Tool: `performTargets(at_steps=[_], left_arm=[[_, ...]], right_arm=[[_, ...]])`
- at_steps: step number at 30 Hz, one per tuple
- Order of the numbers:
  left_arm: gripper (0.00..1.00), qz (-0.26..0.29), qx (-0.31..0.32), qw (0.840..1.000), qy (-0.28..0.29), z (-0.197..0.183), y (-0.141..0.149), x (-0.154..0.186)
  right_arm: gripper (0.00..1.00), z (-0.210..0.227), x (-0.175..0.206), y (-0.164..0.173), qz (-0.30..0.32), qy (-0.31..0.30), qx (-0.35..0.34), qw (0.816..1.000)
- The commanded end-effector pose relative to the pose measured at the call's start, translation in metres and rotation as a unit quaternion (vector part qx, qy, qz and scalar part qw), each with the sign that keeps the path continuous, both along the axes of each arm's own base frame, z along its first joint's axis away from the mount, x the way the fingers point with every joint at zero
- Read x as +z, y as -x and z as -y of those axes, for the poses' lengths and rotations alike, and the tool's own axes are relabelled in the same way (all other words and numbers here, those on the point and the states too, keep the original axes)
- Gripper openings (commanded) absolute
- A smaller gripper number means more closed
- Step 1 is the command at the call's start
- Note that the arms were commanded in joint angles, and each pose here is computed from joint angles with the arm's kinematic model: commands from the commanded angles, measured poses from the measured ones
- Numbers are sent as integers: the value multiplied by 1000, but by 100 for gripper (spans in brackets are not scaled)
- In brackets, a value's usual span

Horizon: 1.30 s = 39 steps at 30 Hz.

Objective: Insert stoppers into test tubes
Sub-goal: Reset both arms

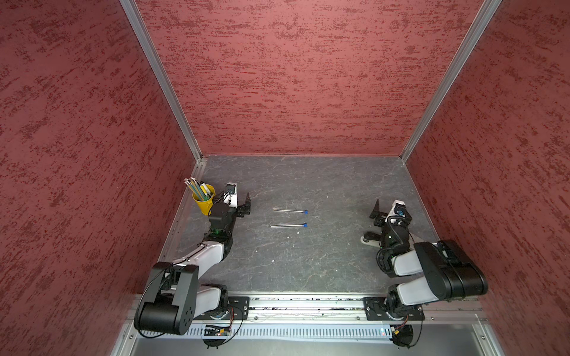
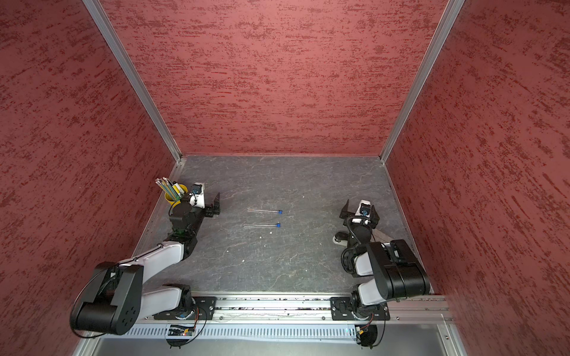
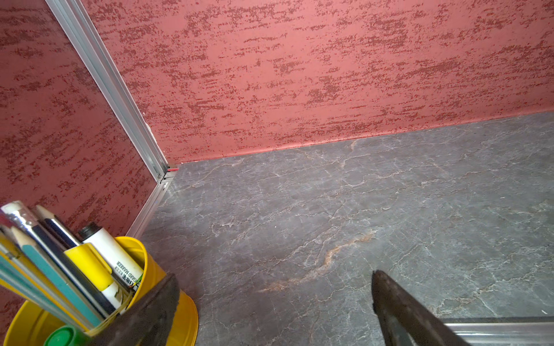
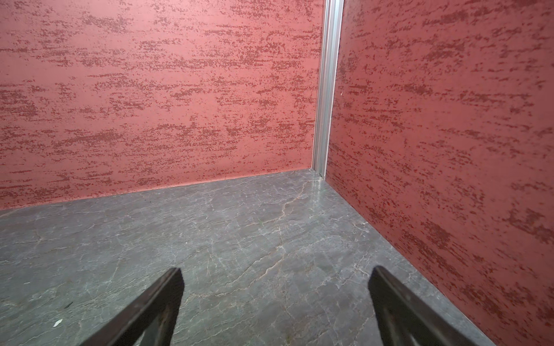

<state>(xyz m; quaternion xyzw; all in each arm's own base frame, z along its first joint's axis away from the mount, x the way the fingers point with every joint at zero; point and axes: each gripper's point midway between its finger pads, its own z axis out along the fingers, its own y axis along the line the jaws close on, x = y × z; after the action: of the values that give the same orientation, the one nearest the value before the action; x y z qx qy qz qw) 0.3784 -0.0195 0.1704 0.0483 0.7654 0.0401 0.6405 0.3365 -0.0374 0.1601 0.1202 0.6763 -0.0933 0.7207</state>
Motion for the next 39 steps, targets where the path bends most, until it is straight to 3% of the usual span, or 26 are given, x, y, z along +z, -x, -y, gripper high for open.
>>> performTargets(at_steps=[1,7,12,16,24,29,39], left_arm=[[100,5,7,1000,2,-4,3,3],[100,14,24,1000,-1,-12,11,2],[99,0,1,1000,20,-3,12,-8],[100,26,2,998,53,-3,8,-8],[100,5,19,998,58,-9,-5,-38],[100,-12,-13,997,70,-7,-14,-51],[100,-38,22,995,94,-23,-22,-56]], right_arm=[[99,1,16,-2,35,-14,2,999],[99,0,16,-2,35,-14,3,999],[99,1,15,-3,33,-13,2,999],[99,1,15,-3,32,-13,2,999],[99,1,15,-5,30,-13,3,999],[99,0,13,-10,23,-13,7,1000],[99,0,9,-20,6,-17,14,1000]])
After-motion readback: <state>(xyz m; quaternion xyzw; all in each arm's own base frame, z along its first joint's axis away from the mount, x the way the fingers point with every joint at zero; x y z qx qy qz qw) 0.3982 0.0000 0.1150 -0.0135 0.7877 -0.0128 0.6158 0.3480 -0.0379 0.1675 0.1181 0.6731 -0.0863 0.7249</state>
